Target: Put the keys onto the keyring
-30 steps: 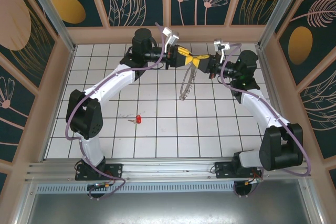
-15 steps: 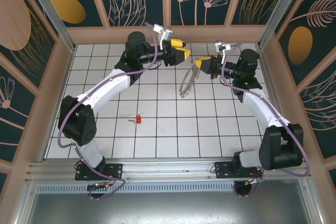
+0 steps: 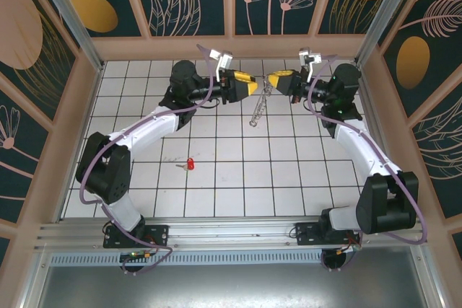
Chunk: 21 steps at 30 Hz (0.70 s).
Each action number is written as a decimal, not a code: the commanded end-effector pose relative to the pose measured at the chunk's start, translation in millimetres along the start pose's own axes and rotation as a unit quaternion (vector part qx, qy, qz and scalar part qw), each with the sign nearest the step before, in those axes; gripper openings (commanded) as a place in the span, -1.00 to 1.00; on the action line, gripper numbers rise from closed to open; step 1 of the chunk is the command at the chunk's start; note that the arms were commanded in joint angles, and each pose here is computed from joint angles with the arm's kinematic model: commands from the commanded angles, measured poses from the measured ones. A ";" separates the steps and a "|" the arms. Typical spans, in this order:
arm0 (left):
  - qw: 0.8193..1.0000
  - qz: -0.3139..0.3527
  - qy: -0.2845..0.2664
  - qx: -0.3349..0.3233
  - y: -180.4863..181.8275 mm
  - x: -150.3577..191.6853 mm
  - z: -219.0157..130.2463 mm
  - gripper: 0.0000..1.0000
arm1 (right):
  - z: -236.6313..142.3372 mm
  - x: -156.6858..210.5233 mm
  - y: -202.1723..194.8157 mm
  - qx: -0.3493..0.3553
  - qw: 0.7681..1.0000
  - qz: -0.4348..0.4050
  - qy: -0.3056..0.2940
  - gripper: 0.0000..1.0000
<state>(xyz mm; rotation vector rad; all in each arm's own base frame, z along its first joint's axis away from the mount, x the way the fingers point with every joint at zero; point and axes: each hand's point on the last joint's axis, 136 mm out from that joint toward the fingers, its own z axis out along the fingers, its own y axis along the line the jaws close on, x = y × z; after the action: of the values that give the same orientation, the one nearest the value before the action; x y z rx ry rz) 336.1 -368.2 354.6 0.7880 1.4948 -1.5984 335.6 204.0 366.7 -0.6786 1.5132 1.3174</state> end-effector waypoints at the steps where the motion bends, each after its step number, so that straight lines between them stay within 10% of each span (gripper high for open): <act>1: 0.997 0.038 -0.033 0.062 -39.9 -23.5 -5.7 -0.09 | -0.4 -20.6 24.3 -0.024 0.998 -0.039 -0.035 -1.00; 21: 0.978 0.044 -0.140 0.148 -88.5 -83.4 -17.1 -0.23 | -6.8 -95.3 84.4 -0.087 0.973 -0.084 -0.196 -1.00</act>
<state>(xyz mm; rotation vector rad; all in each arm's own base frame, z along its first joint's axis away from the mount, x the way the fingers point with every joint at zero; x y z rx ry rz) 304.6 -346.4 445.6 0.7331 1.1279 -1.8066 313.3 206.7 441.9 -0.5783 1.2006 1.3763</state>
